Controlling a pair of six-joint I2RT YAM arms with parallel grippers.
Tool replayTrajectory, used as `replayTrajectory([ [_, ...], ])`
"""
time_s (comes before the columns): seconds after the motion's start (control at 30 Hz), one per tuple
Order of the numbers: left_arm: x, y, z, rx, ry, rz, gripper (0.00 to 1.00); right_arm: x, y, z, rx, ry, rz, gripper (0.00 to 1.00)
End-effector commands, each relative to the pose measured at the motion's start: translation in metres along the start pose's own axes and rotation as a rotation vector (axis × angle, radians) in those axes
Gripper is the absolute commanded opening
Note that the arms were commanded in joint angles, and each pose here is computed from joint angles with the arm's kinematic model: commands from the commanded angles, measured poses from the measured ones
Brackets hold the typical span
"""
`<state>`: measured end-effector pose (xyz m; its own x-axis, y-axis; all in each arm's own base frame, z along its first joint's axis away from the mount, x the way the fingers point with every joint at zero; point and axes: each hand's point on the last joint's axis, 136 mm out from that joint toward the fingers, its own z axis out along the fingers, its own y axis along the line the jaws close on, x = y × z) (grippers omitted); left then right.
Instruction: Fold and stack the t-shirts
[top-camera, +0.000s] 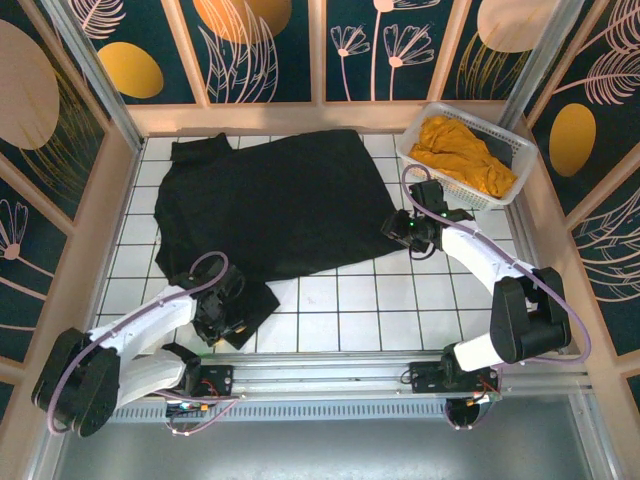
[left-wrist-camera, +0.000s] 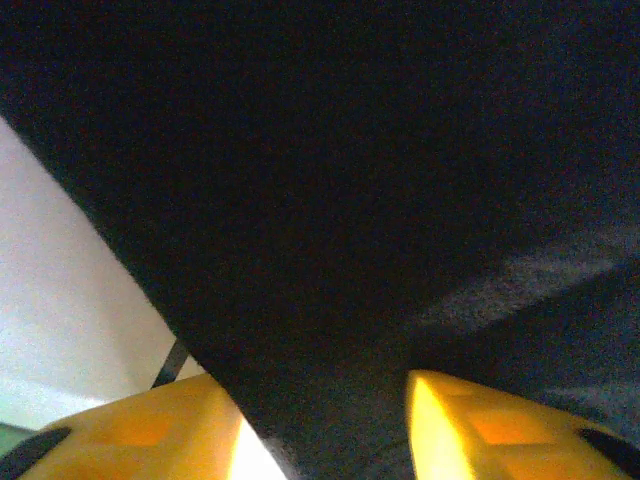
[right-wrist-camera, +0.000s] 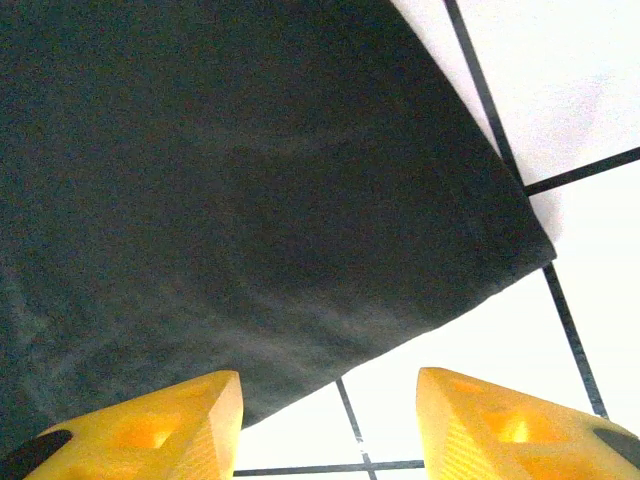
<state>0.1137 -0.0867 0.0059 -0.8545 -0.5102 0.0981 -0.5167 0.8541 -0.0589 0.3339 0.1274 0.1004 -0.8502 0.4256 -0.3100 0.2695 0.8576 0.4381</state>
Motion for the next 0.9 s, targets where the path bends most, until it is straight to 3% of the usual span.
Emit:
replayTrajectory([
  [0.0, -0.004, -0.033, 0.016, 0.108, 0.013, 0.049, 0.25, 0.003, -0.020, 0.003, 0.086, -0.007, 0.005, 0.49],
  [0.07, -0.012, -0.032, 0.010, 0.080, -0.025, 0.043, 0.00, 0.001, -0.037, 0.005, 0.130, -0.021, 0.038, 0.49],
  [0.3, -0.024, -0.003, -0.033, 0.020, -0.178, -0.075, 0.00, -0.013, -0.056, 0.014, 0.188, -0.040, 0.077, 0.49],
  [0.53, -0.022, 0.001, -0.043, 0.047, -0.199, -0.125, 0.00, -0.009, -0.066, 0.038, 0.242, 0.019, 0.059, 0.42],
  [0.87, -0.022, 0.004, -0.046, 0.050, -0.208, -0.141, 0.00, -0.028, -0.058, 0.053, 0.231, -0.011, 0.032, 0.33],
])
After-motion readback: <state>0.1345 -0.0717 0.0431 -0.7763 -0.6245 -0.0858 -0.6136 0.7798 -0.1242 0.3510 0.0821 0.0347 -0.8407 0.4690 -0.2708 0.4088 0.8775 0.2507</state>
